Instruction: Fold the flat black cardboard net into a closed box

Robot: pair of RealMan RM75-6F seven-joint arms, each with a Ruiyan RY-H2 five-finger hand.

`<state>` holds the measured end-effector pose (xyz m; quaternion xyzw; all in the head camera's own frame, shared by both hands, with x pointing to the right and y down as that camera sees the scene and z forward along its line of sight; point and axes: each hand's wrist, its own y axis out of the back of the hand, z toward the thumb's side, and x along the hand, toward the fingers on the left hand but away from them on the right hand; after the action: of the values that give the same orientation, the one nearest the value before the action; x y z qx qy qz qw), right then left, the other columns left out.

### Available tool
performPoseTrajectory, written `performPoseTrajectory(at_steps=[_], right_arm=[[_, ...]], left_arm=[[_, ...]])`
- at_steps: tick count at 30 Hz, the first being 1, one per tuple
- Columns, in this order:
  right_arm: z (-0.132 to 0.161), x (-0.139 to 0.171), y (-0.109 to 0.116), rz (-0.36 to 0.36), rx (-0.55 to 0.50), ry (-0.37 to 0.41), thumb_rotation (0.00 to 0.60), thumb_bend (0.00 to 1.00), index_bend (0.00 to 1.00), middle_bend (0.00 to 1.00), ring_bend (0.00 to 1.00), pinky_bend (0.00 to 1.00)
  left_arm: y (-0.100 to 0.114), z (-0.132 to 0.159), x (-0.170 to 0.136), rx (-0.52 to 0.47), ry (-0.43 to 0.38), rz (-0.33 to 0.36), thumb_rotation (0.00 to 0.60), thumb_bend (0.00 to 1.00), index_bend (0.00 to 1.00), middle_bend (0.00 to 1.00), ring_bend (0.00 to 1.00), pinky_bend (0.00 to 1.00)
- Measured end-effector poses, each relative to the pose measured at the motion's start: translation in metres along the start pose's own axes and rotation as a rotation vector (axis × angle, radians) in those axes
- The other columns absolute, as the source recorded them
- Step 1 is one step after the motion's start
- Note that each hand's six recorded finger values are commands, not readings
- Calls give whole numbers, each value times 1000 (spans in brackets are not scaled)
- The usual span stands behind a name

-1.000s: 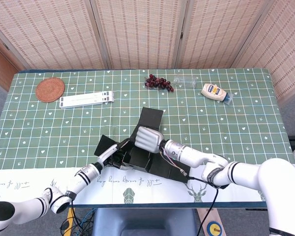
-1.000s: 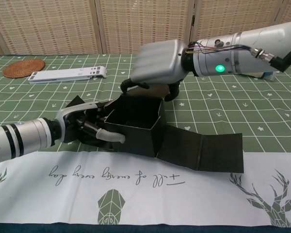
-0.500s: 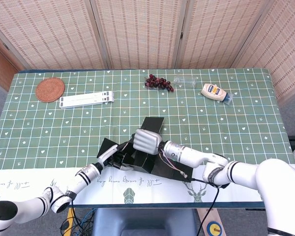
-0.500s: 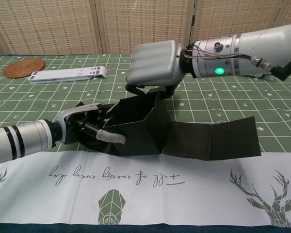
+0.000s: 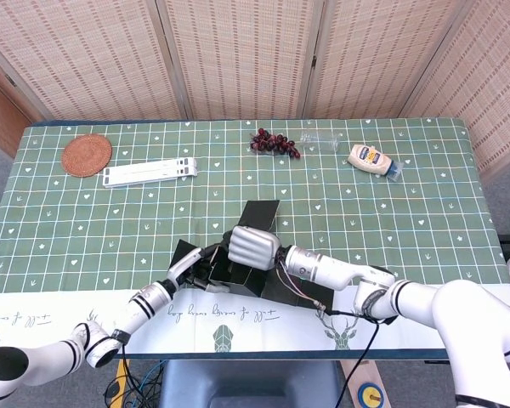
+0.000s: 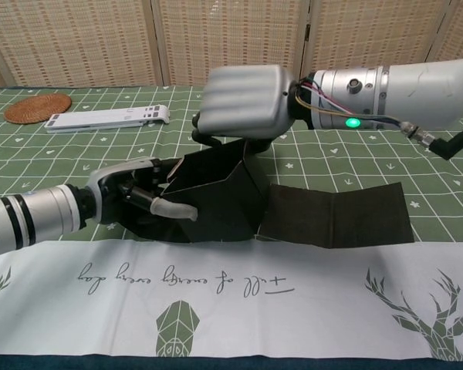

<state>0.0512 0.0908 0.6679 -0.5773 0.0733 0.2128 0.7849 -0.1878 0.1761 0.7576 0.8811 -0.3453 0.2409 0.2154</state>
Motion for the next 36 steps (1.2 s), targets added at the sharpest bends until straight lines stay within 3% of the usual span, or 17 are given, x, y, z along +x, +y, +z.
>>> performPoseTrajectory(at_steps=[3, 7, 9, 16, 26, 36], right_arm=[[3, 2, -2, -19, -11, -21, 600, 369, 407, 370, 802, 1000], [4, 5, -6, -13, -32, -47, 600, 289, 96, 216, 759, 1000], [4, 6, -7, -6, -46, -58, 600, 253, 9, 128, 740, 1000], [4, 11, -6, 16, -101, -91, 600, 224, 0, 33, 718, 1000], [-6, 24, 8, -19, -270, -160, 600, 224, 0, 17, 715, 1000], [-35, 75, 15, -96, -432, -335, 600, 237, 0, 18, 715, 1000]], left_arm=[[1, 1, -1, 11, -6, 5, 600, 168, 223, 154, 636, 905], [2, 3, -2, 25, -11, 11, 600, 168, 231, 163, 636, 905], [2, 3, -3, 32, -13, 12, 600, 168, 231, 164, 636, 905], [3, 5, -3, 44, -17, 22, 600, 168, 232, 164, 636, 905], [13, 9, -7, 53, -21, 60, 600, 168, 243, 173, 638, 905], [38, 22, -25, 17, -28, 106, 600, 168, 239, 173, 638, 905]])
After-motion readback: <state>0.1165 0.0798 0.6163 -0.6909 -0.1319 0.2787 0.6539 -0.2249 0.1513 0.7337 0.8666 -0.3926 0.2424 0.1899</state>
